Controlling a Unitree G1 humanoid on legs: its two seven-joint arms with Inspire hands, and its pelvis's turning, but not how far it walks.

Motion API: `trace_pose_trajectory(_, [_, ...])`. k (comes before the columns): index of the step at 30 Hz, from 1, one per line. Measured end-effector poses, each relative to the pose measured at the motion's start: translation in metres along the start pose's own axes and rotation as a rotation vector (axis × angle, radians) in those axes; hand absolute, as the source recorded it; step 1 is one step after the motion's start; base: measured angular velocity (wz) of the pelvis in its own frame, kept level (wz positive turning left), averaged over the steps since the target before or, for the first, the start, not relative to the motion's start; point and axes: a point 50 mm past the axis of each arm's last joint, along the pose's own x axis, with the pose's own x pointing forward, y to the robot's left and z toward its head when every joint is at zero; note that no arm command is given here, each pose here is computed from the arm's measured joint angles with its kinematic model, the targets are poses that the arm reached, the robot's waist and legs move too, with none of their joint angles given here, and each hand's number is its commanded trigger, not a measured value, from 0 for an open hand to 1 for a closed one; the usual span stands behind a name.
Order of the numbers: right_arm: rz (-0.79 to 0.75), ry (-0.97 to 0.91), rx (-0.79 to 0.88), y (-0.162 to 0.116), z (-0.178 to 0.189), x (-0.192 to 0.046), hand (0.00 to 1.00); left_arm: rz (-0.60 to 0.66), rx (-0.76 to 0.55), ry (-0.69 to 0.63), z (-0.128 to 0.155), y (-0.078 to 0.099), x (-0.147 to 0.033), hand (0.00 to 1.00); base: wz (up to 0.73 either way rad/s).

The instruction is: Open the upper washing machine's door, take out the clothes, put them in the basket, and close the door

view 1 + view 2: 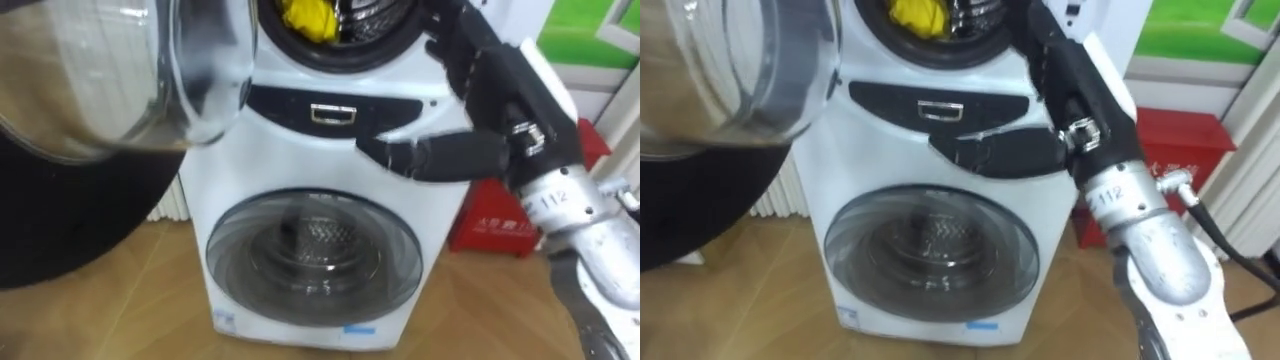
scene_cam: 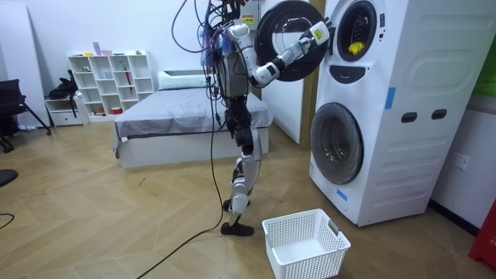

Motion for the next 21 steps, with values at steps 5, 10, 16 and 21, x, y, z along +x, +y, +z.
trace_pose_trajectory(5, [-0.032,0.031,0.011,-0.003,-0.008,0.002,0.00,-0.039,0.006,0.034,-0.010,-0.004,-0.002,0.00,0.06])
trace_pose_trajectory(10, [-0.044,0.037,-0.001,-0.005,-0.008,0.003,0.00,-0.046,0.009,0.054,-0.015,-0.005,-0.003,0.00,0.04])
trace_pose_trajectory(16, [-0.055,0.047,0.017,-0.006,-0.009,0.004,0.00,-0.042,0.009,0.058,-0.016,-0.003,-0.002,0.00,0.01])
trace_pose_trajectory(21, [-0.094,0.064,0.003,-0.009,-0.013,0.002,0.00,-0.031,-0.008,-0.026,0.019,0.000,0.002,0.00,0.22])
